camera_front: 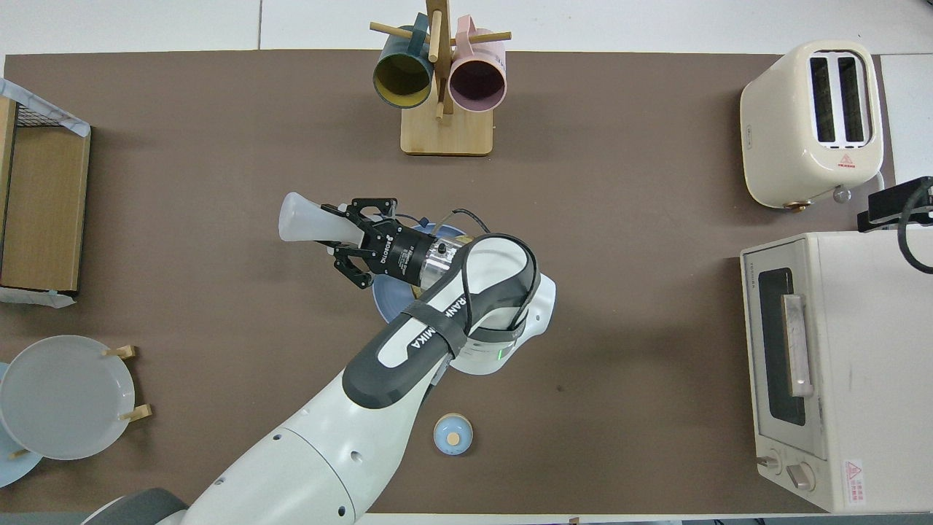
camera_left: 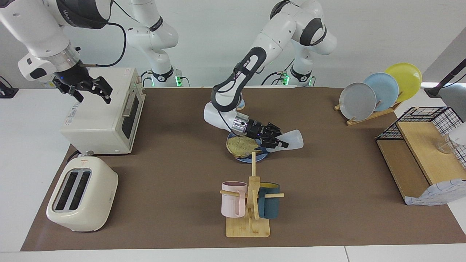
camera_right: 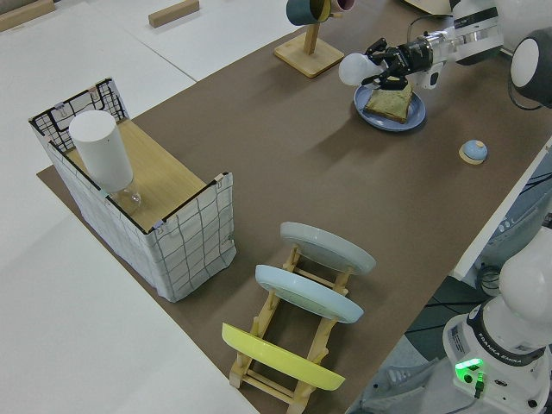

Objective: Put bread on plate and add seasoning
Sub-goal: 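Tilt and shake the bottle over the bread with the left gripper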

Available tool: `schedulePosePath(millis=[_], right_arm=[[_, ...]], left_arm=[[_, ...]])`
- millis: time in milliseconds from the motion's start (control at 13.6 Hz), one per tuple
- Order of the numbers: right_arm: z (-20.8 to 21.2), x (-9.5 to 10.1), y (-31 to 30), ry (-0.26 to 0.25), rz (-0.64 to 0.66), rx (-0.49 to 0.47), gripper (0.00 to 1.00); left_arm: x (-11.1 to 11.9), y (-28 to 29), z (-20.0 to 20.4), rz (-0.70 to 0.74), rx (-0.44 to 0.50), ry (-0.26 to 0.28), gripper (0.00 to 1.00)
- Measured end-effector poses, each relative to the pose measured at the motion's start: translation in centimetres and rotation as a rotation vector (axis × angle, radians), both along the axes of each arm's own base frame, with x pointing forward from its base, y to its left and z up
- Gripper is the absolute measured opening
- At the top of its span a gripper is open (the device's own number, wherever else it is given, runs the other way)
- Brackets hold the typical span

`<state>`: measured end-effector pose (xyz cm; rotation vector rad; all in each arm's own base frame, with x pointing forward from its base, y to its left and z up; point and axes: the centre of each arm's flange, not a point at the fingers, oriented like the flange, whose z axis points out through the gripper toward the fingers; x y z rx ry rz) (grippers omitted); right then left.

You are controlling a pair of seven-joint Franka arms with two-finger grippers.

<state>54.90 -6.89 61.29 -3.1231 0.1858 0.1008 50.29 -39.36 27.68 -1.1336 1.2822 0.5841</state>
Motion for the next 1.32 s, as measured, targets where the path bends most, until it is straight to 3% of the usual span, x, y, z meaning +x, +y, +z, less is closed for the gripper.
schedulePosePath(millis=[220,588,734,1322], right_arm=[[0.0,0.0,-0.1,0.0,-0.002,0.0,1.0],[0.0,0.0,-0.1,0.0,-0.002,0.0,1.0],[0.0,0.0,-0.1,0.0,-0.002,0.0,1.0],[0.0,0.0,-0.1,0.0,-0.002,0.0,1.0]], left_arm=[[-0.2,-0.4,0.0,-0.013,-0.006,0.003,0.45],[-4.9,-5.6,0.1,-0.118,-0.009,0.004,0.45],[-5.7,-6.4,0.2,-0.134,-0.008,0.003,0.45],[-0.3,-0.7,0.0,-0.025,-0.016,0.005,0.45]])
